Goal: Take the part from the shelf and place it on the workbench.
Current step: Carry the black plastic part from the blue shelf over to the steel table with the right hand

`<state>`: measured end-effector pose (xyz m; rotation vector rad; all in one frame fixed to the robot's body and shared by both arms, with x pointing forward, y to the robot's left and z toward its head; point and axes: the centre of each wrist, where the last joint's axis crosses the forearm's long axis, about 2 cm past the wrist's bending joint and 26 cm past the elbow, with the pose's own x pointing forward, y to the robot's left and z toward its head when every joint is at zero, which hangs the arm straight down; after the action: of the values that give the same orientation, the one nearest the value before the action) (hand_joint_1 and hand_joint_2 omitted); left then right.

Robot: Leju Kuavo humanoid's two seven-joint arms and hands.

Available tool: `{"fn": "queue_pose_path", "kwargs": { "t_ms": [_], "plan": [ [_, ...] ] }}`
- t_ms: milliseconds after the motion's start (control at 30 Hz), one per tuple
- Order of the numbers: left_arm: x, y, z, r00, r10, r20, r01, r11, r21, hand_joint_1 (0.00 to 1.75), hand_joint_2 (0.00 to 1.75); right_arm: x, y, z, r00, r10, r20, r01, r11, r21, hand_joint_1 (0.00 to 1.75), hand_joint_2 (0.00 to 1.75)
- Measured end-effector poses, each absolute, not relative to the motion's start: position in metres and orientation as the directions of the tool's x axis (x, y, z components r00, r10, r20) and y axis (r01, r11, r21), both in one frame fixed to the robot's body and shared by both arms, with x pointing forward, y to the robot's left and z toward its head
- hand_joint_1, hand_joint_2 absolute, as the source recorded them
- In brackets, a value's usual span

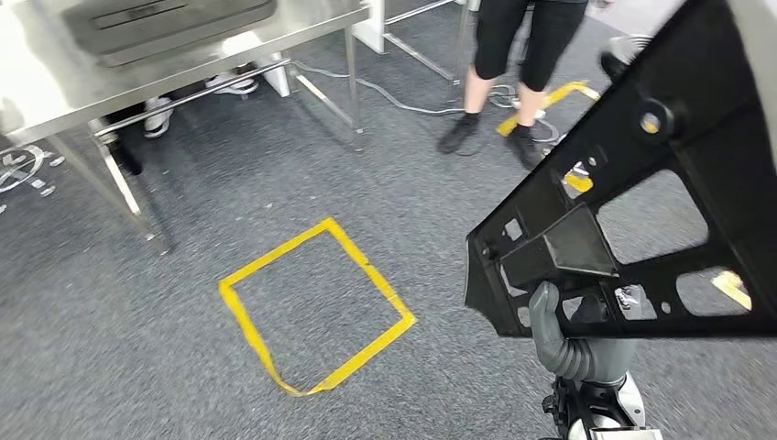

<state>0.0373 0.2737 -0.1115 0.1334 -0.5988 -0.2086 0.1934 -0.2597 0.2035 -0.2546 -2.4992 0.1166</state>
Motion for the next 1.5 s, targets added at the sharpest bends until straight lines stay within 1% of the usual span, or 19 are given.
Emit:
{"fn": "queue_pose_path", "kwargs": {
  "t_ms": [367,1500],
  "plan": [
    [0.0306,0.2735,-0.1122,0.817,-0.230,0.528,0.154,0.971,0.184,0.00,1.75,0.1938,-0.2593,0.2041,-0.792,0.216,0.572,0.161,0.976,-0.147,1.75,1.75],
    [0.0327,0.2711,-0.1119,0.814,-0.215,0.539,0.142,0.974,0.174,0.00,1.75,0.1935,-0.2591,0.2025,-0.768,0.224,0.600,0.172,0.975,-0.144,1.75,1.75]
  ]
}}
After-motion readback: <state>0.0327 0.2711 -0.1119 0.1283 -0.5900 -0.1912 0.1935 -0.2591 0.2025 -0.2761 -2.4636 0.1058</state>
